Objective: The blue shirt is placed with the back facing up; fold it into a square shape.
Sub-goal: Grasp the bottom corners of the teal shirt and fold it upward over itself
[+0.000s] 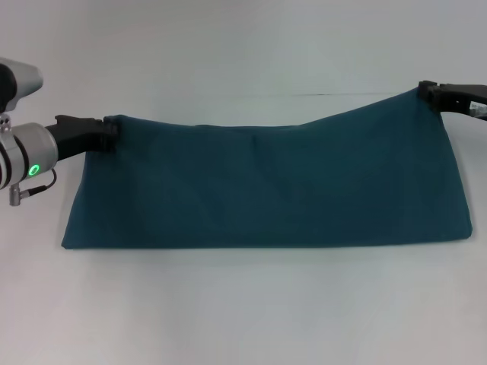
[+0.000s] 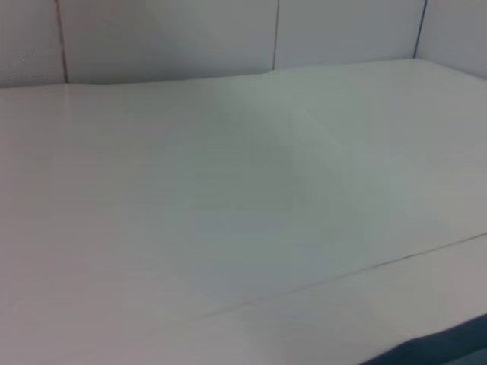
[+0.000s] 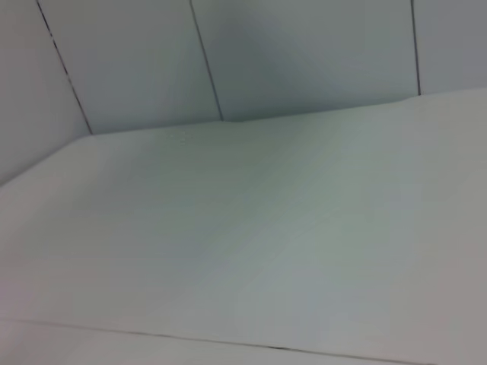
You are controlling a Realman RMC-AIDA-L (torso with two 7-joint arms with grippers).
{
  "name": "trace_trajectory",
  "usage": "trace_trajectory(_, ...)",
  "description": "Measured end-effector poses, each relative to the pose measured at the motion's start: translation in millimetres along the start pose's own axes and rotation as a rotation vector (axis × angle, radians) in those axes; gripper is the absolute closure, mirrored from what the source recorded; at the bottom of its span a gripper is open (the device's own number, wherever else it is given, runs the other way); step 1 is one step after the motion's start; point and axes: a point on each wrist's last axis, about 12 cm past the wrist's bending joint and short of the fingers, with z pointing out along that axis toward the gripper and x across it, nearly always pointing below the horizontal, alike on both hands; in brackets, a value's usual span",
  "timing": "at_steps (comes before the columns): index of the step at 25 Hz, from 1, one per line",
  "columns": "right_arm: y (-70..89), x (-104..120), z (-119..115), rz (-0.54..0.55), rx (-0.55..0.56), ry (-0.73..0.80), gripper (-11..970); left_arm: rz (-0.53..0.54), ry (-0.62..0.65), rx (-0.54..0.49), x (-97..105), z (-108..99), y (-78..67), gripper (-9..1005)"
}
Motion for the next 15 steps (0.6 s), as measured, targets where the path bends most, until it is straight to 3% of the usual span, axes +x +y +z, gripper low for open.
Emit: trace_trajectory(15, -6.8, -5, 3, 0.012, 0.079, -0.032, 951, -0.008, -0.065, -0.076, -17, 3, 6.9, 997)
